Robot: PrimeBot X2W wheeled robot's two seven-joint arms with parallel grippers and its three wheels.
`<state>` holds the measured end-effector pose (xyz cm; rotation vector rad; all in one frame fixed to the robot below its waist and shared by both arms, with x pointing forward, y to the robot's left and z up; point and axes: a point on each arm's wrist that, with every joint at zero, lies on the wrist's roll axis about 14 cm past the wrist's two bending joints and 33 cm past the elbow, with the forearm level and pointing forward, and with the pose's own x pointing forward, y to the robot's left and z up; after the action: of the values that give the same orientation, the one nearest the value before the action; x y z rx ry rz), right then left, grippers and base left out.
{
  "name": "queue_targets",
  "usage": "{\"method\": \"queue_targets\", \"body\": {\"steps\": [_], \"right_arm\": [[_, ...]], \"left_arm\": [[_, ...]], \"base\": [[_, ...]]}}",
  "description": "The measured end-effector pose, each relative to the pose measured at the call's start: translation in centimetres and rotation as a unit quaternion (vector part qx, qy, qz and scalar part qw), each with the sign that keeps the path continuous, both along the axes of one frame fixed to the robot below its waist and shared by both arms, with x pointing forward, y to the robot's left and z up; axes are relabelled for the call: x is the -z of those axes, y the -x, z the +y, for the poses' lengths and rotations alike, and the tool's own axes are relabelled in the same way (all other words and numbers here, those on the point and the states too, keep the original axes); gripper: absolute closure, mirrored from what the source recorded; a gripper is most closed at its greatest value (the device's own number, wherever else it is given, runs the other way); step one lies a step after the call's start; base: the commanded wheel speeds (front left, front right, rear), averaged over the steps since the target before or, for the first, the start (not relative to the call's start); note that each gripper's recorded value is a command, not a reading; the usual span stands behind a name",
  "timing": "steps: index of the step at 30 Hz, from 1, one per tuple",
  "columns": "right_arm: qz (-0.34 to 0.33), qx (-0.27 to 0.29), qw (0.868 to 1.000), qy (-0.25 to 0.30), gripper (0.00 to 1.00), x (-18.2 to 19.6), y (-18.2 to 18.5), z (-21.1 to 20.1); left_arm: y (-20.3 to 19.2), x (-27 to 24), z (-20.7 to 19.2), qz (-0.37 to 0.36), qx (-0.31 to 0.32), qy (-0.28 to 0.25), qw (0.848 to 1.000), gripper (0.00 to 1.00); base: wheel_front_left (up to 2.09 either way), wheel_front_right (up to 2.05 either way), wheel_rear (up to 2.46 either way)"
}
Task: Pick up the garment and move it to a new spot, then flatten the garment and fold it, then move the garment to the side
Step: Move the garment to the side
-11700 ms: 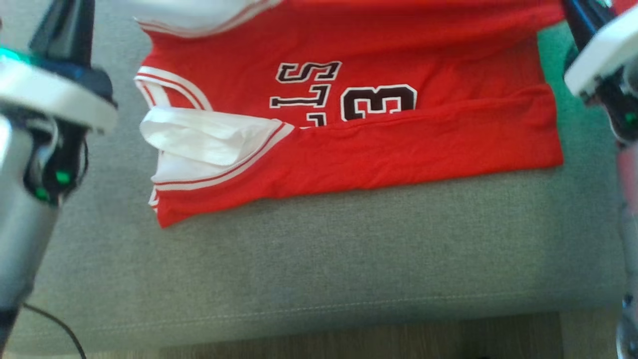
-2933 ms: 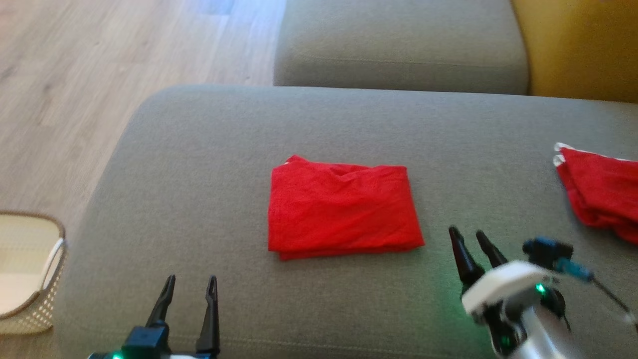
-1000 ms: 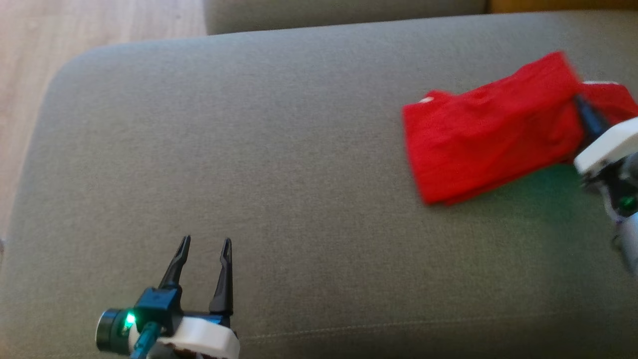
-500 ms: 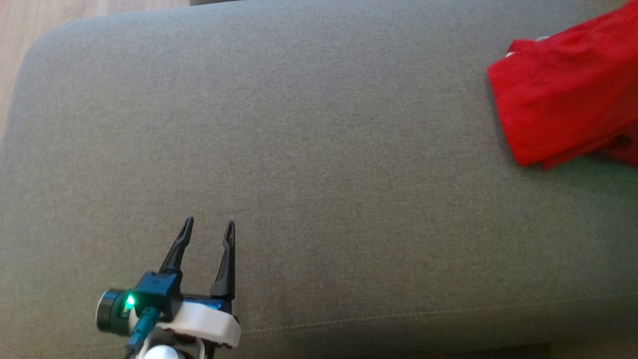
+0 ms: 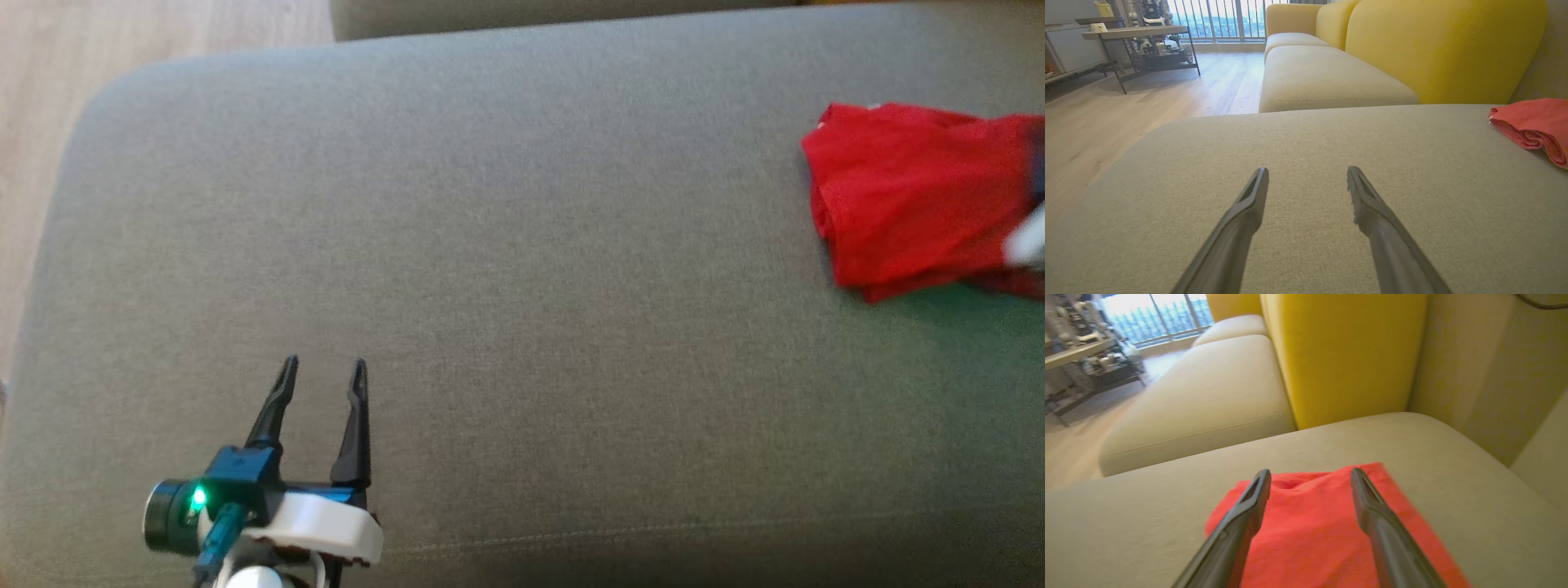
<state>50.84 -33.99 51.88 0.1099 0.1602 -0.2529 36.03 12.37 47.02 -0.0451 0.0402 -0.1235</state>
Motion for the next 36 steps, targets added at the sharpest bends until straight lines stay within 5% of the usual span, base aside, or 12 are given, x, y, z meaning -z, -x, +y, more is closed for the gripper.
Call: {"method": "queue_targets", "body": {"steps": [6, 13, 16, 20, 27, 36], "right_arm": [[-0.035, -0.113, 0.993, -0.018, 0.00, 0.5, 0.1, 10.5], [-0.117, -0.176, 0.977, 0.020, 0.00, -0.8, 5.6, 17.0], [-0.161, -0.172, 0.970, 0.051, 0.00, -2.4, 9.0, 17.6], [-0.178, -0.180, 0.967, 0.029, 0.00, -2.7, 11.1, 18.2], [-0.133, -0.226, 0.964, 0.031, 0.00, 0.7, 15.8, 20.9], [-0.128, -0.206, 0.970, 0.031, 0.00, 1.1, 17.0, 19.5]], "left_arm": [[0.9, -1.8, 1.2, -0.026, -0.029, 0.012, 0.999, 0.00], [3.0, -3.1, 2.0, -0.046, -0.043, 0.023, 0.998, 0.00], [3.8, -4.0, 2.6, -0.060, -0.055, 0.031, 0.996, 0.00], [4.2, -4.3, 3.0, -0.066, -0.062, 0.031, 0.995, 0.00], [4.9, -5.4, 3.1, -0.086, -0.065, 0.027, 0.994, 0.00], [5.8, -4.6, 2.5, -0.075, -0.055, 0.021, 0.995, 0.00]], "base": [[0.00, 0.00, 0.00], [0.00, 0.00, 0.00], [0.00, 0.00, 0.00], [0.00, 0.00, 0.00], [0.00, 0.00, 0.00], [0.00, 0.00, 0.00]]}}
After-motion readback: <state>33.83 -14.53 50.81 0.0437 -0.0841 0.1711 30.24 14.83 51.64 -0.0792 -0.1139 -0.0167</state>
